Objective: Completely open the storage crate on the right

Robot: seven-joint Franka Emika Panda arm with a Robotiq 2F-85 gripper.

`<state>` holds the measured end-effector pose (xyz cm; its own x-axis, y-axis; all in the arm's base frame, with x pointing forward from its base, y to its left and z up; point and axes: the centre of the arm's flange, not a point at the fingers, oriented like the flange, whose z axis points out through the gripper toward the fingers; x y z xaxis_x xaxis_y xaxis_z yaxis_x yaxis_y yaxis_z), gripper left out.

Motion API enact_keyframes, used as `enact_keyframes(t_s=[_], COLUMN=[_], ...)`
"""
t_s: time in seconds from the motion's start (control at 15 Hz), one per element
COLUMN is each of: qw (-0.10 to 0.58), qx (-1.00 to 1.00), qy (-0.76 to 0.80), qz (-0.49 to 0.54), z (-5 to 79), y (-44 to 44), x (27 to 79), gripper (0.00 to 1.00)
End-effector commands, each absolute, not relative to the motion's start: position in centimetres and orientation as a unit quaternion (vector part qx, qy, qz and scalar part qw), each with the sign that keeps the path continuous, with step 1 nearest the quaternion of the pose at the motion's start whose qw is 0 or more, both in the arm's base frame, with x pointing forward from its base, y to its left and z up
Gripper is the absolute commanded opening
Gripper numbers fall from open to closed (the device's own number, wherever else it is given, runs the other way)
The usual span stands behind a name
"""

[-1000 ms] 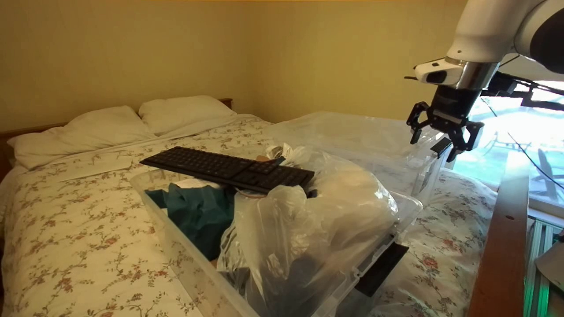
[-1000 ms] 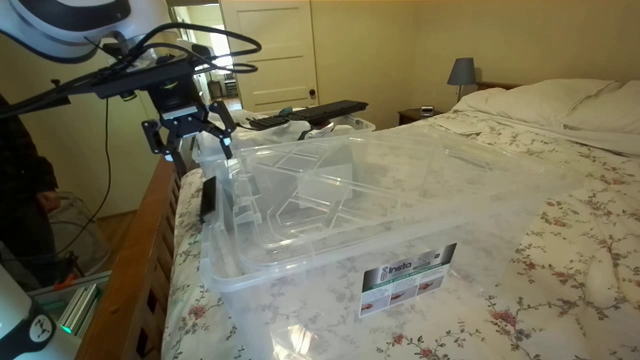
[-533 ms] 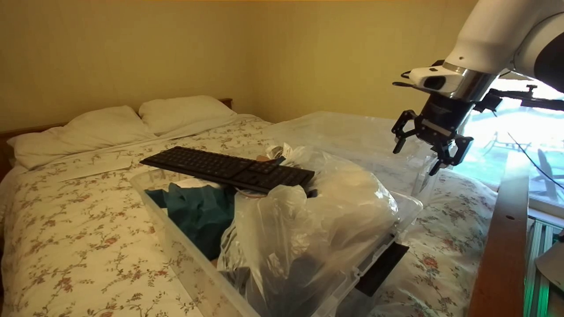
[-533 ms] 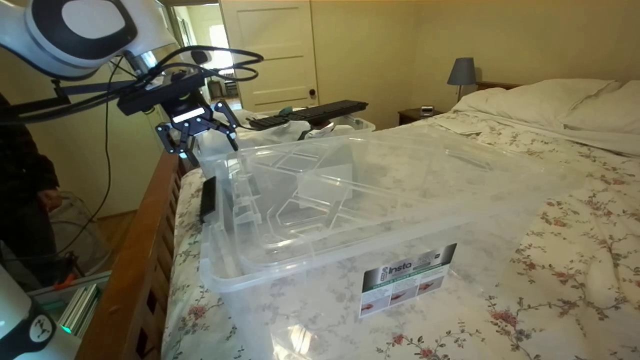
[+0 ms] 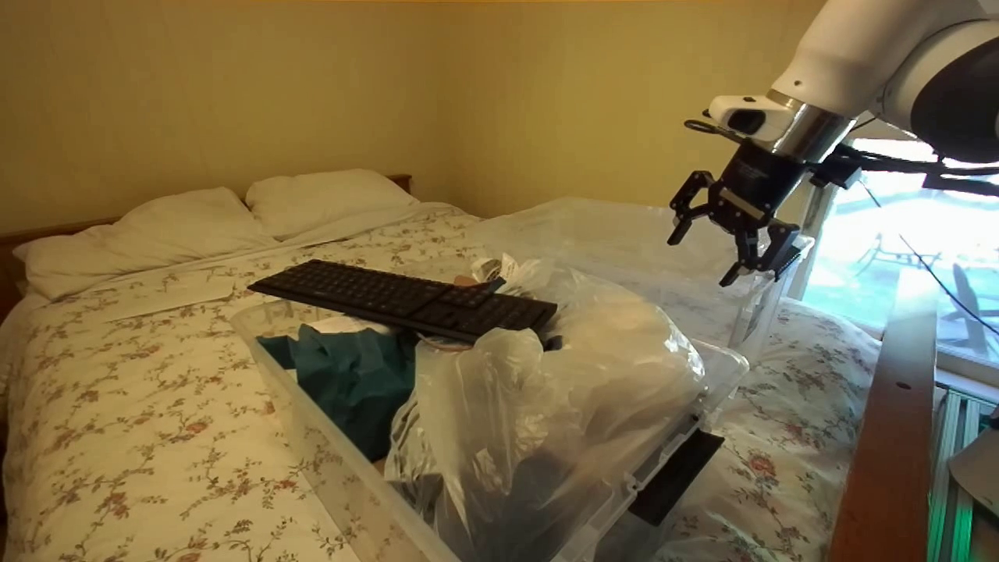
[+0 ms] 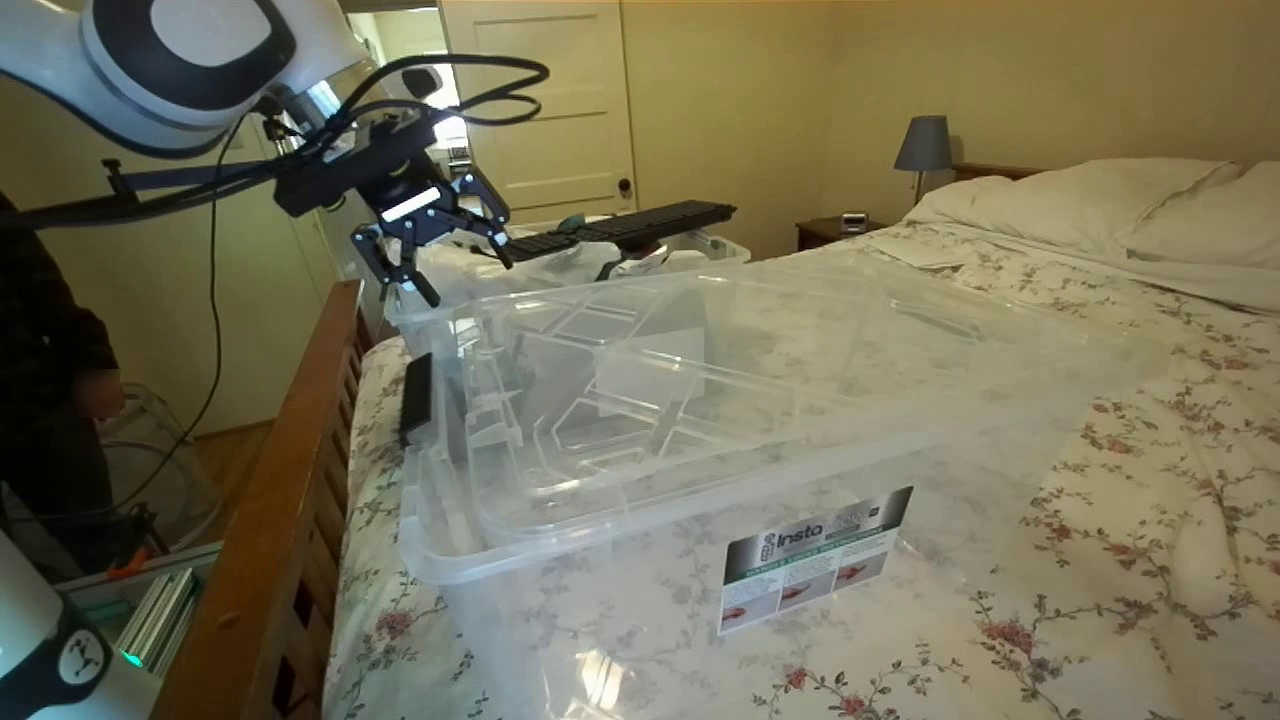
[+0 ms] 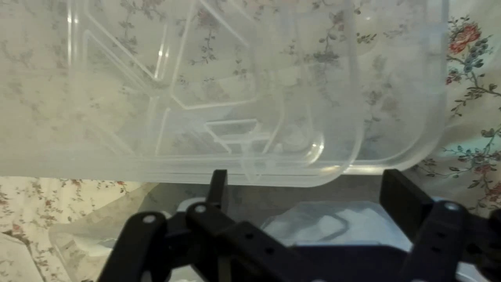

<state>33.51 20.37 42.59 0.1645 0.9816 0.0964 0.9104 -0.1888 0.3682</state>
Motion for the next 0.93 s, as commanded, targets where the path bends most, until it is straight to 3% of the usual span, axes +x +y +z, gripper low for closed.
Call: enact_keyframes(t_s=[0.0,0.33,0.87], qw=[0.15,0.171,0.169], qx=[0.757,0.76,0.781], qy=[0.613,0.612,0.59], qz=[0.167,0.135,0.11], z=[41.3,40.2,46.3], y=[20.2,19.1,15.8], x=[36.2,36.4,36.0], gripper=[1.0,1.0,1.0])
